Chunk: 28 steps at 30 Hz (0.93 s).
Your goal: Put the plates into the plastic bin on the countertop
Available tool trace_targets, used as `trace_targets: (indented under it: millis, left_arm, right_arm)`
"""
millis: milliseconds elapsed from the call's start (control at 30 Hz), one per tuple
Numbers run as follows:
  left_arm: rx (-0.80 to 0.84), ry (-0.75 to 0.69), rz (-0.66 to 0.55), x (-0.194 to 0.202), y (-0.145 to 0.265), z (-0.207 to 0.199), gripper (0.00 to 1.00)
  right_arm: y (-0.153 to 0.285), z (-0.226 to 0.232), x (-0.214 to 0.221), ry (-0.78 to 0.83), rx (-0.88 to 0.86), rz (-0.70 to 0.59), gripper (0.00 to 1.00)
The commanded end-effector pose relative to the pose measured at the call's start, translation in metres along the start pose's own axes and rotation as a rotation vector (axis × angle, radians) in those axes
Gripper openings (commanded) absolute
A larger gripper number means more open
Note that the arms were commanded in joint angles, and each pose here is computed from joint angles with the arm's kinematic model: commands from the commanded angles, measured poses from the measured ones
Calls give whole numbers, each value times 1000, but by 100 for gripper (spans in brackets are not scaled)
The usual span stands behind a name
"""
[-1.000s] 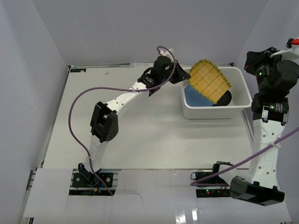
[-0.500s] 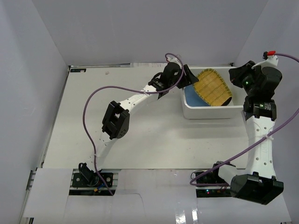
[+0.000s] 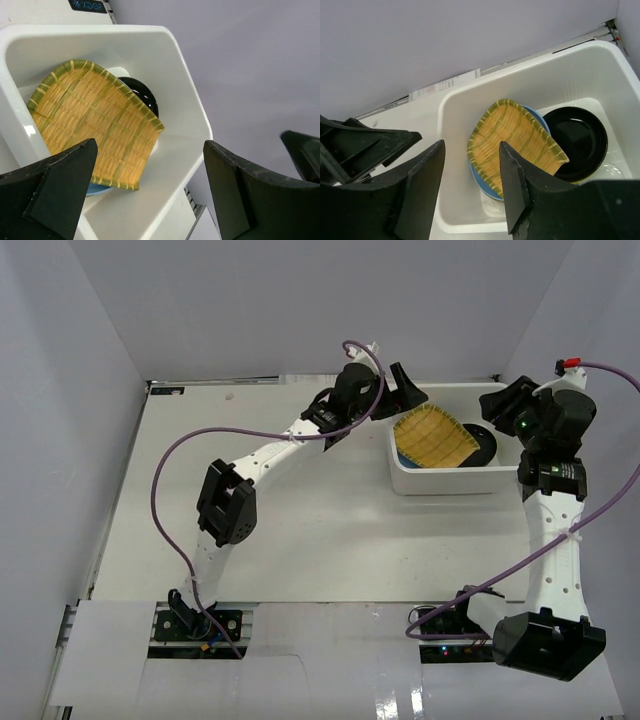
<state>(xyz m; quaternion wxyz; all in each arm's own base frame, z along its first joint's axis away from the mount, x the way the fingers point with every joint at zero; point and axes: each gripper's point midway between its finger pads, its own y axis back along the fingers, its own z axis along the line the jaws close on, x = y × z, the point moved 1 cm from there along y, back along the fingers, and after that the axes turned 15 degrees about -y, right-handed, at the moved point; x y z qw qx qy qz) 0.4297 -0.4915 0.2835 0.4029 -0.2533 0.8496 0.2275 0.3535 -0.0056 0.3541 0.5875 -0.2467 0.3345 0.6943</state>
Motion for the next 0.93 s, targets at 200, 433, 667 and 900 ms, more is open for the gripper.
trace_targets:
  millis: [200,433,667,900]
  left_arm:
    - [131,-379,-267,-119,182,-96,98]
    - [-133,-471,-272,-78,313,-35,98]
    - [-302,-406,-256,-8,399,28,98]
    - [-315,-378,-229,19,411,45,98]
  right_arm:
    - [48,70,8,22,-343,48,90]
    - [90,77,32,25,-429,18,90]
    - [121,91,78,80,-638,78,90]
    - [136,82,85,102,-642,6,90]
